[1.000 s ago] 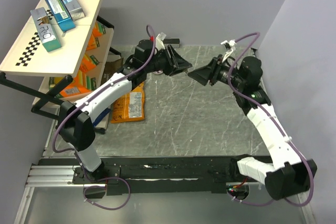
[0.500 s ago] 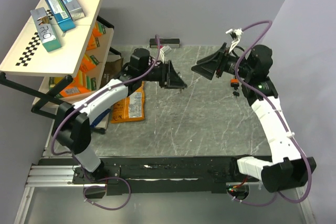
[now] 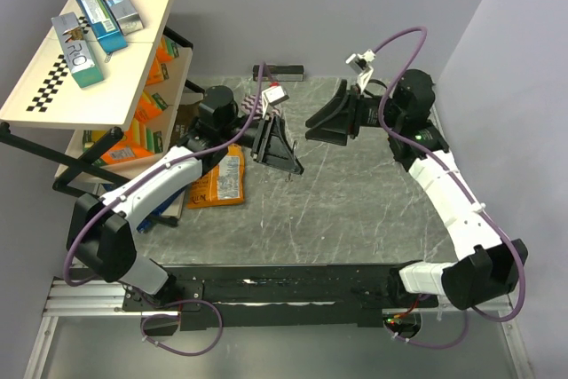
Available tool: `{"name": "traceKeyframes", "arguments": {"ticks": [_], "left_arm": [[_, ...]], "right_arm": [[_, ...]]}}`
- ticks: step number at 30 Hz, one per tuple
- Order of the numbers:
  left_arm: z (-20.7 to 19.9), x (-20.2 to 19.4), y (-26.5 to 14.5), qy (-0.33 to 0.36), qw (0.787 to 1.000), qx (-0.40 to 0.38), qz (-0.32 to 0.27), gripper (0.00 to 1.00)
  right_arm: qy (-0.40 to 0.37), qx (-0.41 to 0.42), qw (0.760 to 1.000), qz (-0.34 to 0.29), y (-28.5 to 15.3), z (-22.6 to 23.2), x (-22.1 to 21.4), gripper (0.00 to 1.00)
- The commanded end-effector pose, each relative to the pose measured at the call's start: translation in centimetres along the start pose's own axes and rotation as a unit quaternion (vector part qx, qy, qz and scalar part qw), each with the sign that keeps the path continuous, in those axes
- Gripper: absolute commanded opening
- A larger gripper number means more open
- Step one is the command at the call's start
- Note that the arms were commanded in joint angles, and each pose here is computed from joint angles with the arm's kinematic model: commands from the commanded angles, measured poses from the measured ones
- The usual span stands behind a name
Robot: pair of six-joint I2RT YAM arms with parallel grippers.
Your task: Unlock with the key
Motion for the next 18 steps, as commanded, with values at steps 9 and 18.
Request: {"name": "traceKeyframes", "arguments": {"ticks": [9,18], "left_arm": [[-3.1,0.9,-0.3,0.036,0.997,-0.060,0.023,0.01],[-3.2,0.7,-0.3,0.038,0.996,-0.074,0.010,0.01]], "right_arm": [[-0.030,0.112,0.991,0.065,3.2,2.4,-0.2,0.77],[-0.022,0.141,0.986,0.085,4.0,2.4,-0.6,0.69]]}}
Point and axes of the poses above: each gripper's point midway between its finger pads, its own y axis out along the fingers, its own z axis along the line the jaws close on, x = y × z, the point moved 8 cm from there along -y, back along the fingers, and after that the axes turned 14 degrees about y, right-handed, at the moved point
